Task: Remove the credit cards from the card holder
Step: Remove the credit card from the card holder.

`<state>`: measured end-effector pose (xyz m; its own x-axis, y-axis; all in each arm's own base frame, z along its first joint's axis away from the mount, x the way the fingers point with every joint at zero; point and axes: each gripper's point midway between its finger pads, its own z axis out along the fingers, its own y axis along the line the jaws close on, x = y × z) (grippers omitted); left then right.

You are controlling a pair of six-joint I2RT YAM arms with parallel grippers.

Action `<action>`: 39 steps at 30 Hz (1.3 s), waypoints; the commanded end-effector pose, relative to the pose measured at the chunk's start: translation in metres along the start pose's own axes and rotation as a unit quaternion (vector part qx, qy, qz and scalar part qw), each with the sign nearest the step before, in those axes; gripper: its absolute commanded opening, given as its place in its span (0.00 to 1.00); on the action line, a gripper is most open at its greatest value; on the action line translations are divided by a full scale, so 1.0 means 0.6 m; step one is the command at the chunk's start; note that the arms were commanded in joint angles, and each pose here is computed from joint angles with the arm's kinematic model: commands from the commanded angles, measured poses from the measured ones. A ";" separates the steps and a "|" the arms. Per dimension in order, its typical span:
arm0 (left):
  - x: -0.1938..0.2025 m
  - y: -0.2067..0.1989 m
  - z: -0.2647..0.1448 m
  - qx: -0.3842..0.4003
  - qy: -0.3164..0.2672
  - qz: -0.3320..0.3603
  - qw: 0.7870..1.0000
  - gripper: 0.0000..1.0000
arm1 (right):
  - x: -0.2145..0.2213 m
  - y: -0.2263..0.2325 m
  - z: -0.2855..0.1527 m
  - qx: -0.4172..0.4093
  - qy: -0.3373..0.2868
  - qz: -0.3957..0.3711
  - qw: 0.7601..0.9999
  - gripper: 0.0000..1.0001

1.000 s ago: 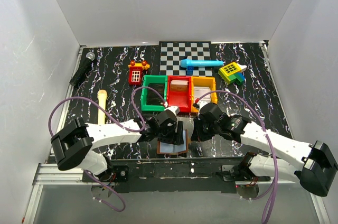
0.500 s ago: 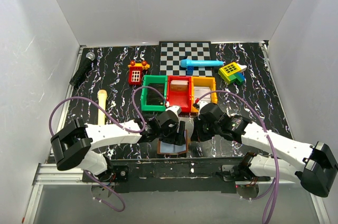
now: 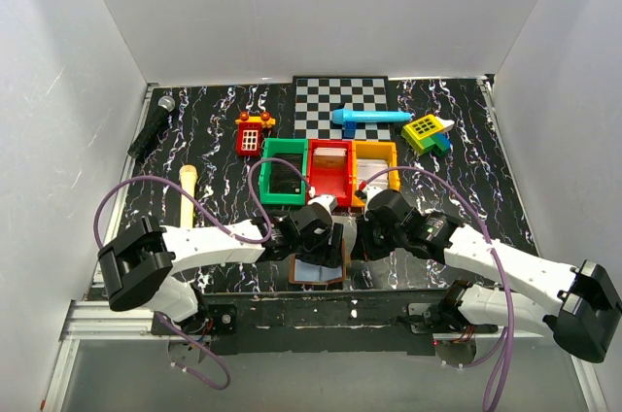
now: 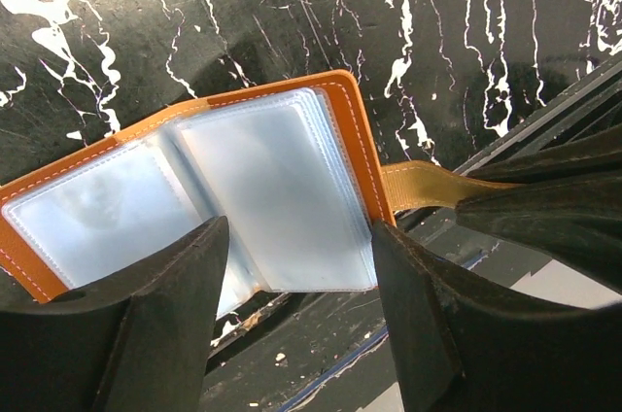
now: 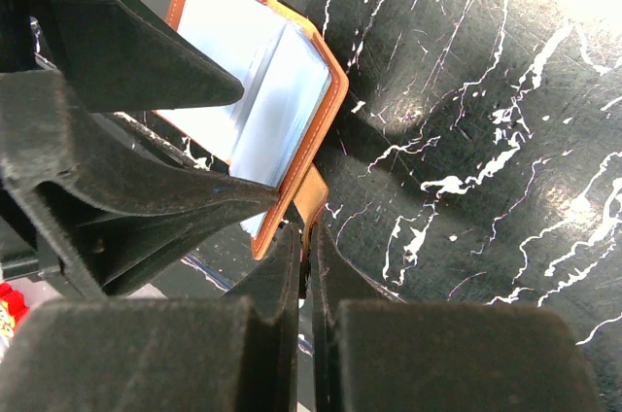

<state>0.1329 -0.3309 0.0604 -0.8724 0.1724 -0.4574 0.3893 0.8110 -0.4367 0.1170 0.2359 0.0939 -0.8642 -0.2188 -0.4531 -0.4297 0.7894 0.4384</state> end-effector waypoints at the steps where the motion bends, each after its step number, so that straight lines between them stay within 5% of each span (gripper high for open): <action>1: -0.010 -0.008 -0.003 -0.002 -0.008 0.002 1.000 0.59 | -0.025 0.027 -0.016 -0.024 -0.026 -0.004 0.999 0.01; 13: -0.005 0.009 -0.005 -0.018 -0.015 -0.007 1.000 0.46 | -0.026 0.025 -0.019 -0.023 -0.029 -0.006 0.999 0.01; 39: -0.016 0.040 -0.044 -0.050 -0.056 -0.032 0.997 0.55 | -0.024 0.022 -0.017 -0.019 -0.028 -0.003 0.999 0.01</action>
<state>0.1396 -0.3098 0.0702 -0.8660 0.0815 -0.4934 0.3155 0.8545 -0.4127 0.1169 0.2358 0.0974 -0.8611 -0.2129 -0.4618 -0.4321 0.7850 0.4439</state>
